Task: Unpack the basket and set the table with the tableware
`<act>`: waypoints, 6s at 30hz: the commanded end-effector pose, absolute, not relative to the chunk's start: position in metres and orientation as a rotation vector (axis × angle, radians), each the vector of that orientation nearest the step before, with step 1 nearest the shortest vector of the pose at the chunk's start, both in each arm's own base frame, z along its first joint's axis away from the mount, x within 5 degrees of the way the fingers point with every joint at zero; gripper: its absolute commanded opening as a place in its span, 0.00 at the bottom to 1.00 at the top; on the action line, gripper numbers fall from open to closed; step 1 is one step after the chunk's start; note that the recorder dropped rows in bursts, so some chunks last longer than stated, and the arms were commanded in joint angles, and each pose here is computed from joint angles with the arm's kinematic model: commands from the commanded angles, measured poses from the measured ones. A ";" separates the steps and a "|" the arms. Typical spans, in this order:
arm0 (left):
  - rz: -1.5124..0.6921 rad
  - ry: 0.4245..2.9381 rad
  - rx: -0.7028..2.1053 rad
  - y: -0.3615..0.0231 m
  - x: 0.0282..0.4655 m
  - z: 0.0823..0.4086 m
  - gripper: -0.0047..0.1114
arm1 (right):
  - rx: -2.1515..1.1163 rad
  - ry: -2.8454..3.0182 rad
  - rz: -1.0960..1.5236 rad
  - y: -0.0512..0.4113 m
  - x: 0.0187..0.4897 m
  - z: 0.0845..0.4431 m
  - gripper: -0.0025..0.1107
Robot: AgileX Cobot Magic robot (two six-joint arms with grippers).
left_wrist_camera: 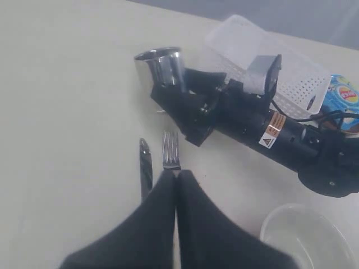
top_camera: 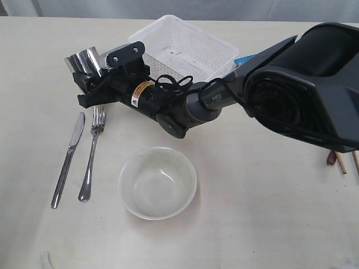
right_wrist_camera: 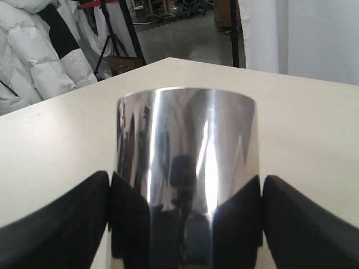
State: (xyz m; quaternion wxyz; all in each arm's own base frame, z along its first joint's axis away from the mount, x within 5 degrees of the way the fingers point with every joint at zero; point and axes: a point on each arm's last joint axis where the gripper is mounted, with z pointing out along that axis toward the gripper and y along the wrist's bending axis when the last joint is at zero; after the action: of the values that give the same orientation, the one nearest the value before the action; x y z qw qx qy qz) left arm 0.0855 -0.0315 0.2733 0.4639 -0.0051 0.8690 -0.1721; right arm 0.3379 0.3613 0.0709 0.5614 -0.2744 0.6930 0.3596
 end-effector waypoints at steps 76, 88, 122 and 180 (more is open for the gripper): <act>-0.296 2.733 -0.104 -0.055 0.291 0.366 0.04 | -1.235 1.163 1.100 0.304 0.320 0.175 0.02; -0.534 2.851 -0.089 -0.062 0.298 0.329 0.47 | -1.269 1.133 1.189 0.290 0.322 0.176 0.02; -0.692 2.838 0.004 -0.073 0.299 0.325 0.08 | -1.212 1.123 1.234 0.289 0.317 0.212 0.02; -0.480 2.840 -0.076 -0.066 0.355 0.278 0.04 | -1.191 1.572 1.204 0.232 0.238 0.374 0.95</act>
State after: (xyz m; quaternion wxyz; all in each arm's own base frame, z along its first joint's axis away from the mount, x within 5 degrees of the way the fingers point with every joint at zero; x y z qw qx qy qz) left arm 0.3455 -0.0693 0.2777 0.1207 -0.0132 0.9754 -0.1838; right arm 0.2501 0.2367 0.3638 0.4218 -0.4712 0.6279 0.4536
